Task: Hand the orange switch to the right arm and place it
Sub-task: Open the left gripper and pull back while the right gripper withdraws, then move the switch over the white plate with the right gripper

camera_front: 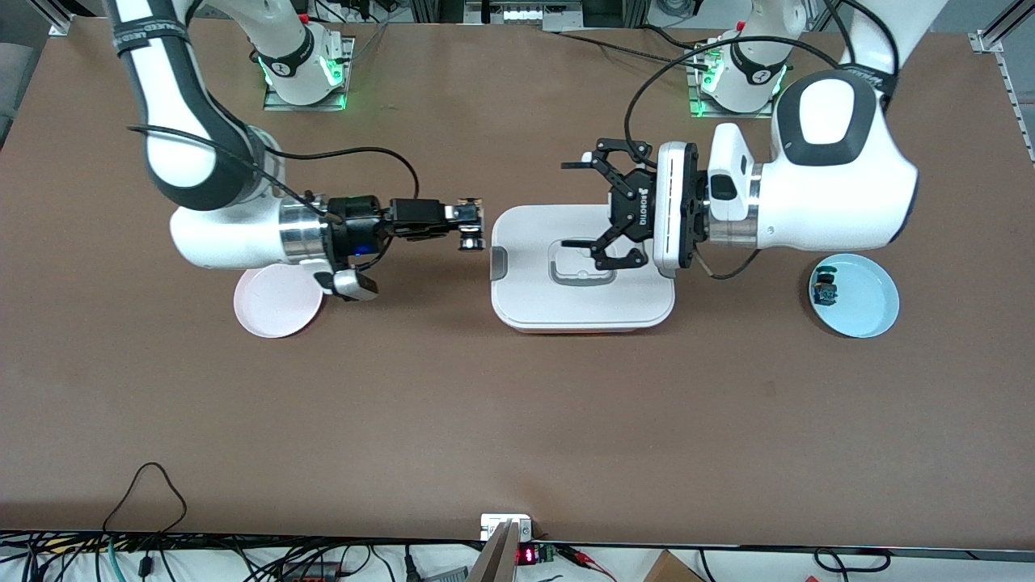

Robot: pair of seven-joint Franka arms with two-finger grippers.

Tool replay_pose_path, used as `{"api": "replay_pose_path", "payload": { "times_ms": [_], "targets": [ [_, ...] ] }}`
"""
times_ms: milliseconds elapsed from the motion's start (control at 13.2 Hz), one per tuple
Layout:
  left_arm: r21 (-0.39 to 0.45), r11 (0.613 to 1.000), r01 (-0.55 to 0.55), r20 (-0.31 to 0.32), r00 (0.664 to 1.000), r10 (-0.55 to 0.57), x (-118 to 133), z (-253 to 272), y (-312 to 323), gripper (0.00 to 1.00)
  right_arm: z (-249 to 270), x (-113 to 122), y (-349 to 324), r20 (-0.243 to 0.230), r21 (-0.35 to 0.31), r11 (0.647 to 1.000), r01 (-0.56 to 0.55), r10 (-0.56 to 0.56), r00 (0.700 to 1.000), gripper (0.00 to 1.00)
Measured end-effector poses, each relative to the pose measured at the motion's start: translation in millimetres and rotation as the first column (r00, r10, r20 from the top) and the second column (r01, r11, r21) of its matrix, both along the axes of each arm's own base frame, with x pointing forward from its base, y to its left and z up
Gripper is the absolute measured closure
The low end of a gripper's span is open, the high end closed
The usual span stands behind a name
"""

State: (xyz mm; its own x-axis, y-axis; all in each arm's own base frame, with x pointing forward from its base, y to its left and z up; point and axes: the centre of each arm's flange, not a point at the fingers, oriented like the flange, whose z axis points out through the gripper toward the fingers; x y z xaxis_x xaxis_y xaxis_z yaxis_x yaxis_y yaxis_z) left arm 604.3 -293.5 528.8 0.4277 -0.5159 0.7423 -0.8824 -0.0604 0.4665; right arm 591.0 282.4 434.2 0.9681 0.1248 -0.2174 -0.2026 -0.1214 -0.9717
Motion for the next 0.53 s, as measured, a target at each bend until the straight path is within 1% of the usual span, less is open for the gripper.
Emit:
{"api": "replay_pose_path", "payload": {
  "times_ms": [76,152,228,304,380,456,532],
  "targets": [
    [0.071,0.998,0.002,-0.014,1.0,-0.001,-0.7,-3.3,2.7,0.0,1.4,2.1,-16.9,0.014,-0.029,0.999,-0.023,0.023,1.0,0.59],
    [0.138,0.99,0.004,-0.047,0.999,0.003,-2.8,-8.5,4.7,0.0,2.6,3.8,-34.4,0.027,-0.065,0.997,-0.043,0.045,0.999,0.59],
    [0.215,0.977,-0.001,-0.085,0.996,0.02,-4.7,-14.3,7.2,0.0,3.4,4.9,-51.7,0.037,-0.103,0.993,-0.062,0.066,0.997,0.59],
    [0.3,0.954,-0.003,-0.12,0.992,0.041,-7.0,-20.7,10.6,0.0,3.9,5.2,-67.8,0.045,-0.143,0.987,-0.079,0.086,0.995,0.59],
    [0.382,0.924,0.0,-0.151,0.987,0.063,-9.8,-26.9,14.5,0.0,3.4,4.9,-83.0,0.051,-0.191,0.977,-0.096,0.107,0.993,0.59],
    [0.465,0.885,0.0,-0.167,0.982,0.089,-11.3,-33.0,20.6,0.0,1.2,4.2,-98.0,0.055,-0.25,0.962,-0.114,0.132,0.99,0.59],
    [0.543,0.84,-0.005,-0.165,0.98,0.112,-10.4,-38.7,30.2,0.0,-2.1,3.2,-111.8,0.059,-0.311,0.941,-0.132,0.158,0.986,0.59]
  ]
}}
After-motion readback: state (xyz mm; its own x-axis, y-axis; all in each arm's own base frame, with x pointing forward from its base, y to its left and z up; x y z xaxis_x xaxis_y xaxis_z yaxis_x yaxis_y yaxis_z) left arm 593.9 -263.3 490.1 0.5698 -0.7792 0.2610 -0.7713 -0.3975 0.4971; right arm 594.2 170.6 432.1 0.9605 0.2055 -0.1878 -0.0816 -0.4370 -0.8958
